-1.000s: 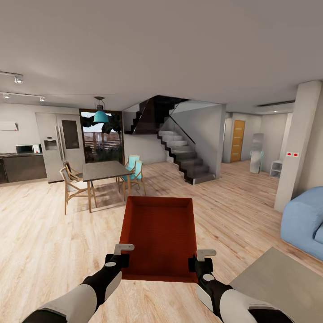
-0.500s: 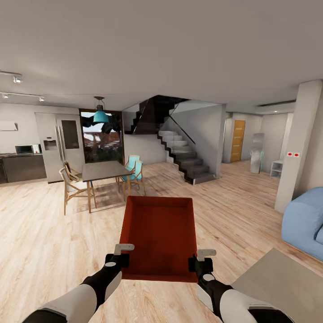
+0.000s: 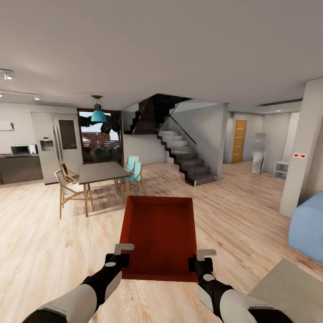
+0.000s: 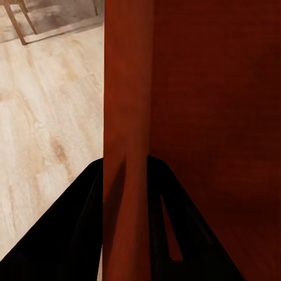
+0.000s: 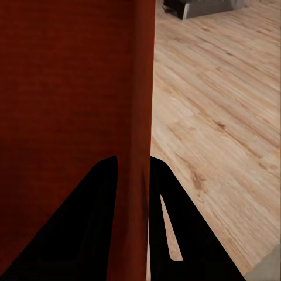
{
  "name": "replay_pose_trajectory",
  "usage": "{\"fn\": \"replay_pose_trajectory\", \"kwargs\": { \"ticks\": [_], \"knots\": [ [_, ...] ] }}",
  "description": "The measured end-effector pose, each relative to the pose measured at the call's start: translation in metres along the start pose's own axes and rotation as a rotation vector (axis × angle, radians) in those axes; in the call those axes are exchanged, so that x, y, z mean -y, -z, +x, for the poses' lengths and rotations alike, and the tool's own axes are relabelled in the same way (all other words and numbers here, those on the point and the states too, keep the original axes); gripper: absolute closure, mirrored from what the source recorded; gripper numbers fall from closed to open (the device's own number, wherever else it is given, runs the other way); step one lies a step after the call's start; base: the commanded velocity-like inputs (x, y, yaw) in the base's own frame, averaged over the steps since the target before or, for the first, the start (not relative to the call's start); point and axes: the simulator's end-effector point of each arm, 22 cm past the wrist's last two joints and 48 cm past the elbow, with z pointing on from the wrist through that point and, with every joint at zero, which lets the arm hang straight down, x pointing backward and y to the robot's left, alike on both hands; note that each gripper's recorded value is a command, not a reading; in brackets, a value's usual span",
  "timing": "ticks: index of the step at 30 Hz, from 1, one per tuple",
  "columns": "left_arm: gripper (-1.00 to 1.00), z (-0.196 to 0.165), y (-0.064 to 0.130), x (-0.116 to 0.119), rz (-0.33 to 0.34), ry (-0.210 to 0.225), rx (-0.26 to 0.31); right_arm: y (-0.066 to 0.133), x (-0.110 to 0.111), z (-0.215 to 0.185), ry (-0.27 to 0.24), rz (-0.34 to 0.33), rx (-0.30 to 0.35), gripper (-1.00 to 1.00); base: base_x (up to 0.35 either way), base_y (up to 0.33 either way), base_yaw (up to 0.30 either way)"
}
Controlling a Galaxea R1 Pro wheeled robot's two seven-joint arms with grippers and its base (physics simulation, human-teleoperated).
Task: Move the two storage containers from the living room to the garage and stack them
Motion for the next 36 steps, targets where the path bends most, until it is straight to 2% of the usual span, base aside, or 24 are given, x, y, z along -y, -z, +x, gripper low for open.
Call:
{"fn": "replay_pose_trajectory", "kwargs": {
  "ticks": [36],
  "knots": [
    [1.00,-0.0001,-0.0004,-0.0016,0.001,-0.001,0.000,0.0006,-0.0017,0.0001,0.000,0.004,0.000,1.00,0.322,0.000,0.000]
  ]
}}
